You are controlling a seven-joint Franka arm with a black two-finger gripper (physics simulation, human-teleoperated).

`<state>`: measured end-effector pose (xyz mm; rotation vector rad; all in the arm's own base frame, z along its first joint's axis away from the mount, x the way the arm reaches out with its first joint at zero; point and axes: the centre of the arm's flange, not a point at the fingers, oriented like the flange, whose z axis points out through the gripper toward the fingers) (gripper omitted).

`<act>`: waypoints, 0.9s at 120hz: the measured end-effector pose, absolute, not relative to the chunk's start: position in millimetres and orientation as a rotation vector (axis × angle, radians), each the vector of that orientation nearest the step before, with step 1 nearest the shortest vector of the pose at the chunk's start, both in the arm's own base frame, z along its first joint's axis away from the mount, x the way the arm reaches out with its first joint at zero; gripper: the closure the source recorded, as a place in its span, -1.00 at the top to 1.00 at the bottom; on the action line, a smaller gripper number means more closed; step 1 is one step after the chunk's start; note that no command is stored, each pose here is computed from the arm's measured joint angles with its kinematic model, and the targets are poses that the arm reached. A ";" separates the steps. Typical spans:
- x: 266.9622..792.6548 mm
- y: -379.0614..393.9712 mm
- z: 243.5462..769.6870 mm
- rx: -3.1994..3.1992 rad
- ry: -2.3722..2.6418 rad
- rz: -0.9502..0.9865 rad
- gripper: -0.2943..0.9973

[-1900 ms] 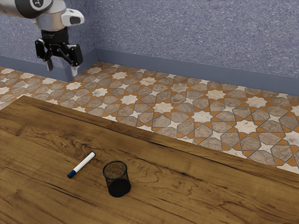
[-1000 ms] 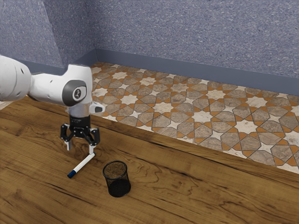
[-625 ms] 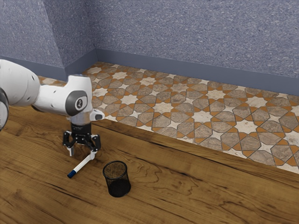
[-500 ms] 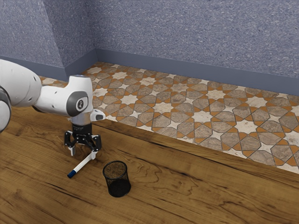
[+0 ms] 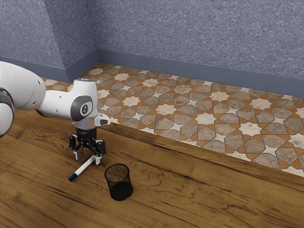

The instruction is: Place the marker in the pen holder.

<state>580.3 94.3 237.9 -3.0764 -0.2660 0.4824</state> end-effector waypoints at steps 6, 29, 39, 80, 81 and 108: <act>580.3 94.3 237.7 -3.078 -0.261 0.482 0.53; 581.3 93.1 240.8 -3.083 -0.242 0.471 0.08; 581.7 93.2 242.0 -3.084 -0.233 0.467 -0.10; 581.3 93.0 239.7 -3.085 -0.210 0.473 -0.45; 581.3 93.1 239.7 -3.085 -0.210 0.473 -0.46; 581.5 93.6 239.9 -3.077 -0.201 0.470 -0.63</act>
